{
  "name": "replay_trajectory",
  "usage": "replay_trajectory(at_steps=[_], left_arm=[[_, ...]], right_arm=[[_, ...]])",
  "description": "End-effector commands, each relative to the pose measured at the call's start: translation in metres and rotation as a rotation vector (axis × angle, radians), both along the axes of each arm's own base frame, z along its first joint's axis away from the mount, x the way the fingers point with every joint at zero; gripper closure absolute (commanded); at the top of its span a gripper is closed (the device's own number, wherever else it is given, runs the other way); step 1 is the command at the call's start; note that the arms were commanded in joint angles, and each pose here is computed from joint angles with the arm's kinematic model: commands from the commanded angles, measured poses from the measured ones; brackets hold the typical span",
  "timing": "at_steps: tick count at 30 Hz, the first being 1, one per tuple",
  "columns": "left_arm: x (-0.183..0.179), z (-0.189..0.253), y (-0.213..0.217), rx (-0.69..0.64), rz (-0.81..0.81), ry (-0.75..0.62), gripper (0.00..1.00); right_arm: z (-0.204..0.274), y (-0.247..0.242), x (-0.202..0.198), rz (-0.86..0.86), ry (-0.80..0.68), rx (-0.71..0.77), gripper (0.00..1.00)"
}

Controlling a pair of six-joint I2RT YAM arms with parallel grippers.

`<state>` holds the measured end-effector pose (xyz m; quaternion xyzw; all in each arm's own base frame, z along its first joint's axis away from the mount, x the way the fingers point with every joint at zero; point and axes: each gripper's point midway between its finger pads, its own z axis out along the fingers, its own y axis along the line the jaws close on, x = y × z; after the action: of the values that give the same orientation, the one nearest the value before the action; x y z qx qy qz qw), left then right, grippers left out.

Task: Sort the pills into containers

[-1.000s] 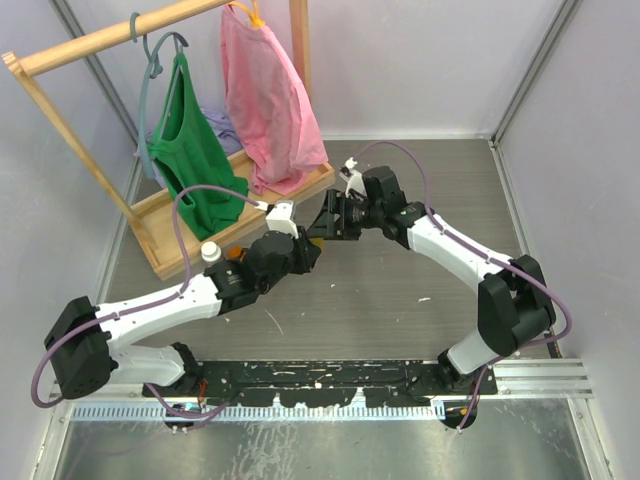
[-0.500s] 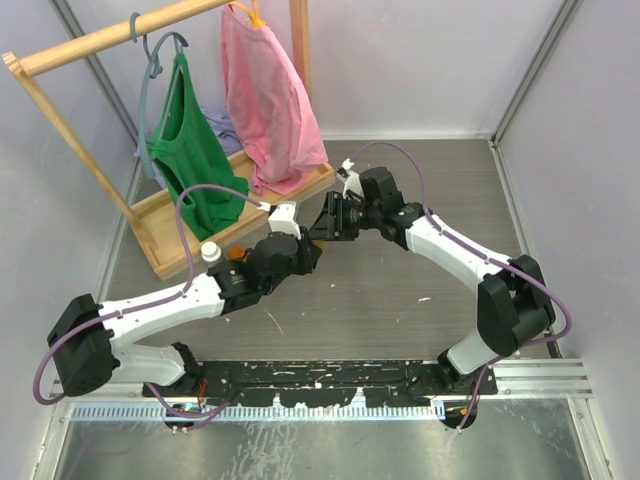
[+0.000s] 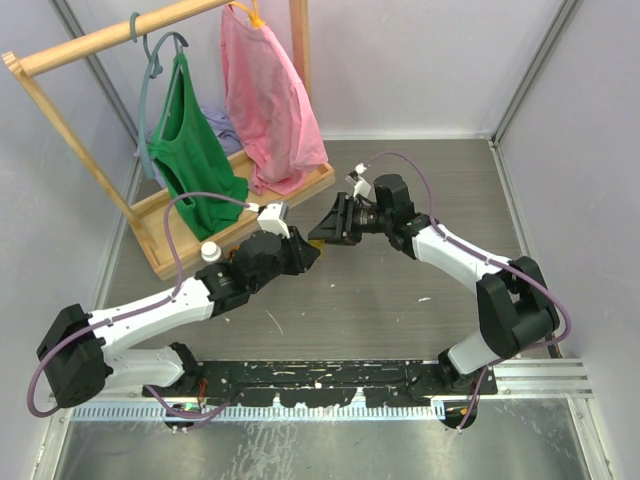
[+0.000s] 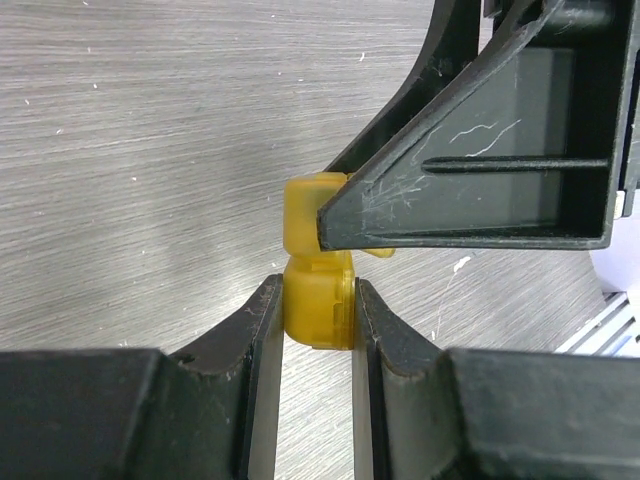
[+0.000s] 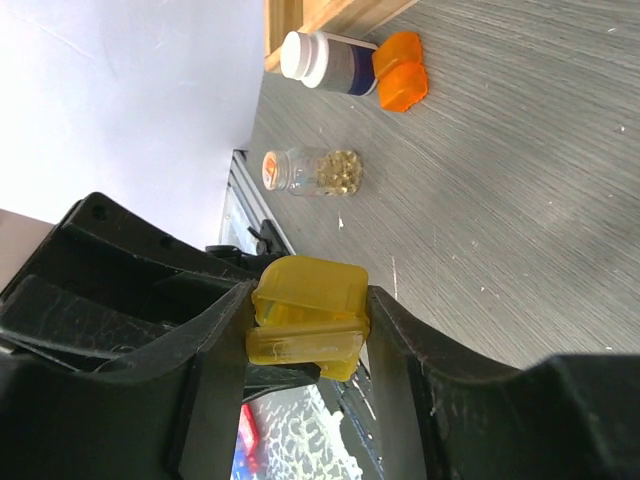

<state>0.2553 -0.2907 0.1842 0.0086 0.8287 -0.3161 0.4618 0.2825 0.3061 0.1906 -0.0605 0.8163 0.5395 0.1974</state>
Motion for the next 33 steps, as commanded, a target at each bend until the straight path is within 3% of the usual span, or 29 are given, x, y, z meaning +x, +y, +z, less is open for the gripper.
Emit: replay_trajectory(at_steps=[1, 2, 5, 7, 16, 25, 33], left_arm=[[0.008, 0.010, 0.005, -0.048, 0.023, -0.032, 1.00], [0.007, 0.012, 0.004, -0.058, 0.011, -0.038, 1.00], [0.004, 0.017, 0.001, -0.089, -0.011, -0.056, 1.00], [0.003, 0.023, 0.002, -0.112, -0.014, -0.072, 1.00], [-0.006, 0.042, 0.015, -0.169, -0.023, -0.169, 1.00], [-0.003, 0.042, 0.010, -0.128, -0.037, -0.164, 1.00], [-0.001, 0.044, 0.000, -0.111, -0.046, -0.157, 1.00]], right_arm=[[0.039, -0.002, -0.003, 0.031, -0.059, 0.121, 0.90], [0.040, -0.001, -0.005, 0.047, -0.064, 0.134, 0.78], [0.048, -0.001, -0.008, 0.076, -0.102, 0.157, 0.32], [0.050, -0.004, -0.007, 0.070, -0.130, 0.146, 0.15], [0.059, -0.027, 0.008, 0.009, -0.229, 0.058, 0.15], [0.070, -0.016, 0.009, 0.043, -0.347, -0.036, 0.10], [0.049, 0.003, 0.007, 0.062, -0.348, -0.148, 0.11]])
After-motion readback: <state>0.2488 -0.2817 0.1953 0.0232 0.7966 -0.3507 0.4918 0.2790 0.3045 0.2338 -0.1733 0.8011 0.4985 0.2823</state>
